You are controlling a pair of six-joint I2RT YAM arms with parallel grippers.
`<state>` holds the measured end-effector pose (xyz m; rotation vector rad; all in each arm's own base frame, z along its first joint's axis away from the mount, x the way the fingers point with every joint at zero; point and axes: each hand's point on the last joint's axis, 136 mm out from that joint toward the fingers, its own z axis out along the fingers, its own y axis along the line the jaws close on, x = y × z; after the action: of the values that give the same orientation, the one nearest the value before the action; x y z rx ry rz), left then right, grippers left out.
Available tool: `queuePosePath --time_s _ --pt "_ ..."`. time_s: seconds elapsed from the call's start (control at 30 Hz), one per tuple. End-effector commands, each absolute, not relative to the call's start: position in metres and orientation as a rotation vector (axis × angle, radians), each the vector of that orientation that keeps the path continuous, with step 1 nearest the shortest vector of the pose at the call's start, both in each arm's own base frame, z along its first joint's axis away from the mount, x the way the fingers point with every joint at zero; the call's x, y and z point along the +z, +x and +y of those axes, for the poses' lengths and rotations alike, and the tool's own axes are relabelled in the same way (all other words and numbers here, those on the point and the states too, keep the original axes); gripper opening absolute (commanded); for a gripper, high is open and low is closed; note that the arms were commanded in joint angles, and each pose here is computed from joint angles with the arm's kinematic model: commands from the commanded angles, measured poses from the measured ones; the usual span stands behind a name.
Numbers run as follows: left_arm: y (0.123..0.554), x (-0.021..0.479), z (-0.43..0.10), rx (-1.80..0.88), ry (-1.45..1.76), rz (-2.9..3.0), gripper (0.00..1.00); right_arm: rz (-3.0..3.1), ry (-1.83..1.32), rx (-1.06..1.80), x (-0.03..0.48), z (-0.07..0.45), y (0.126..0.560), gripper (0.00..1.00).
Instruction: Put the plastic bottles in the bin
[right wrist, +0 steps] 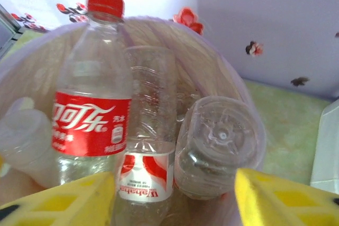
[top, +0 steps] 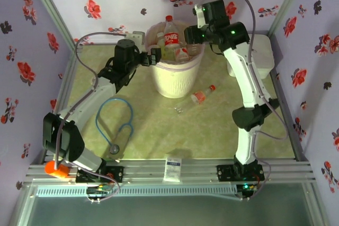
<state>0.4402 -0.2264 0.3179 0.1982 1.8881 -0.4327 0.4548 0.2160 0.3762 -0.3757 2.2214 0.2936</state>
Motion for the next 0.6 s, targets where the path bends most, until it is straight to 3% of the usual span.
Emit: queuePosePath --time_s 0.0,0.23,0.4,0.57 --pt "0.434 0.328 -0.216 -0.43 0.182 1.872 1.0 2.282 -0.344 0.327 0.35 0.215 0.471 0.57" --pt "0.431 0.329 -0.213 -0.434 0.176 1.87 1.0 2.38 -0.382 0.528 0.318 0.244 0.458 0.53" --pt "0.427 0.334 -0.211 -0.442 0.175 1.862 1.0 2.304 -0.351 0.528 0.35 0.236 0.45 0.54" --pt "0.418 0.347 -0.208 -0.456 0.194 1.83 1.0 2.176 -0.274 0.513 0.398 0.214 0.438 0.71"
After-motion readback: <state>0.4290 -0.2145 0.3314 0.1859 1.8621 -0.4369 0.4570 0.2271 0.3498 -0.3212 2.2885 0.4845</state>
